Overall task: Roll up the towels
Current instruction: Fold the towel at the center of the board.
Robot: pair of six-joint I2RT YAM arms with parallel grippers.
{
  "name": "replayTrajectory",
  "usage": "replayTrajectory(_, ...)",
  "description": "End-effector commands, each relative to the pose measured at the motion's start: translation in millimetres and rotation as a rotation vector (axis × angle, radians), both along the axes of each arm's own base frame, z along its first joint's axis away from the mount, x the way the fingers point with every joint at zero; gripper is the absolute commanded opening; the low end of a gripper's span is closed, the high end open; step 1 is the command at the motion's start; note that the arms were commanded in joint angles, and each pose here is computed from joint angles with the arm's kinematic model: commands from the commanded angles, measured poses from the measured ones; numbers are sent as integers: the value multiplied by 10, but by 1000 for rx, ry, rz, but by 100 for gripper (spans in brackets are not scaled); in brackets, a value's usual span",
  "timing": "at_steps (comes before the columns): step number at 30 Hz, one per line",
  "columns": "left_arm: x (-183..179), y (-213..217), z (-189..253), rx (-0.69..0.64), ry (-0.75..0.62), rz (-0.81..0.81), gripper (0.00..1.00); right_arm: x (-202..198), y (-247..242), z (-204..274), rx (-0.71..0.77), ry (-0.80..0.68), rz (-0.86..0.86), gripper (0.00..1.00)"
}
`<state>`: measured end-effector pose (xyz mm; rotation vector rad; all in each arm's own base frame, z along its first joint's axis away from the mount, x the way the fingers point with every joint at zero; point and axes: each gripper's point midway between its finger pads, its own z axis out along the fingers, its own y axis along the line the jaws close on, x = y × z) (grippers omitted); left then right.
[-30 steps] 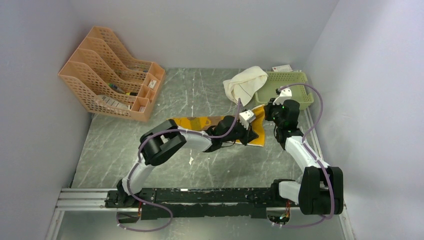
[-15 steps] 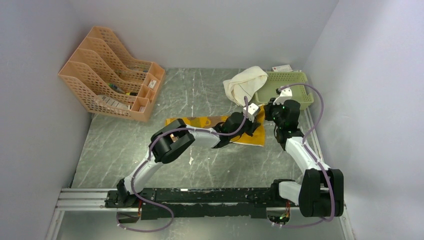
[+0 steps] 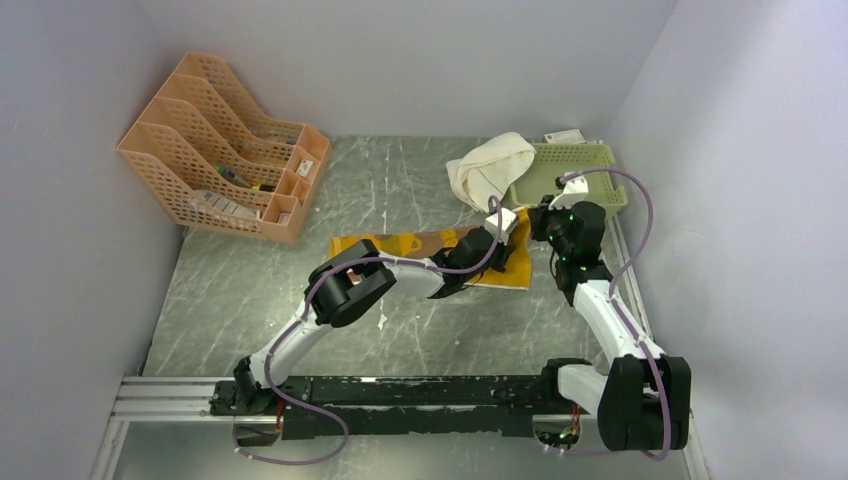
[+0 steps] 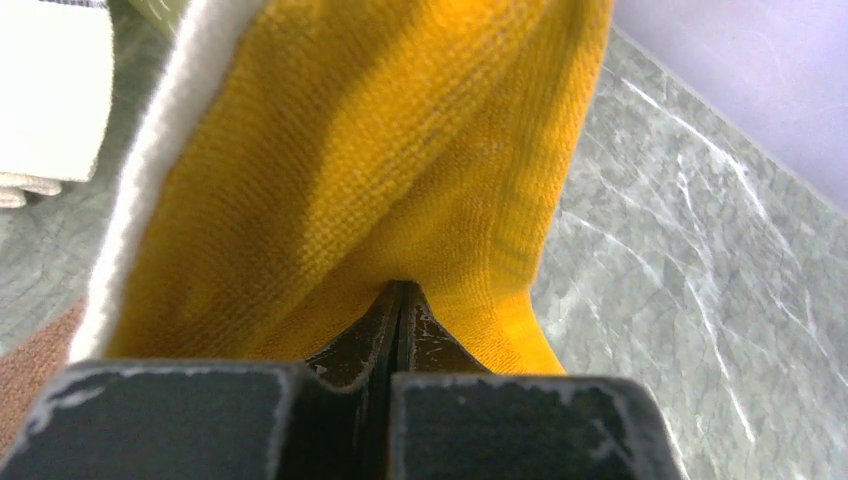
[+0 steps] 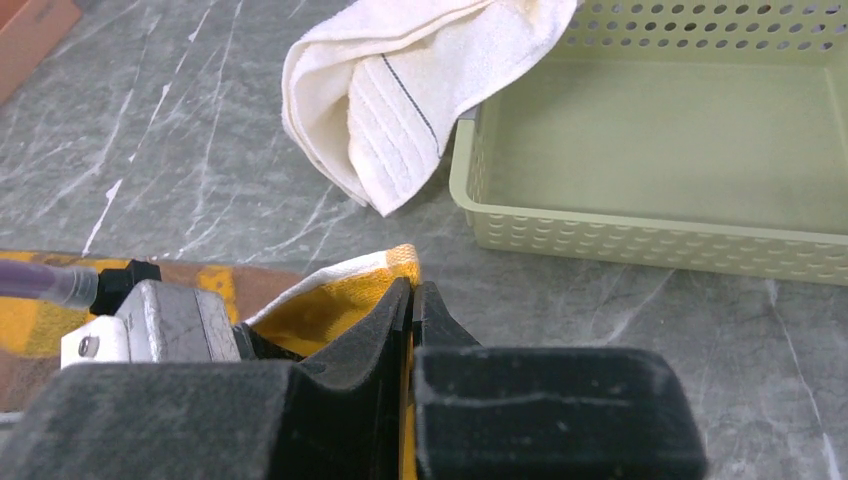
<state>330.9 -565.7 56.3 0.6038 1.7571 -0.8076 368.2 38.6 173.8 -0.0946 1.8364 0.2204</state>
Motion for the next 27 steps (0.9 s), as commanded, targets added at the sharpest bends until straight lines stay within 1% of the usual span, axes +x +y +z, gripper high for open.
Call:
replayTrajectory(1,49,-57,141,-99,-21,42,7,-100,44,-60,24,15,11,0)
replayTrajectory(5,2,-58,214,-198,5,43,7,-223,69,-242,46,58,15,0)
replayTrajectory(9,-123,-109,312,-290,21,-22,7,-305,54,-335,52,80,0,0)
replayTrajectory(18,-285,-63,241,-318,56,-85,7,-413,62,-434,72,110,-6,0)
replayTrajectory(20,-337,-52,240,-337,71,-123,7,-426,40,-422,63,108,-16,0)
replayTrajectory(24,-563,-73,285,-366,96,-257,7,-421,27,-378,60,97,-22,0)
replayTrajectory(27,-644,-41,308,-381,95,-278,7,-405,35,-389,66,102,-20,0)
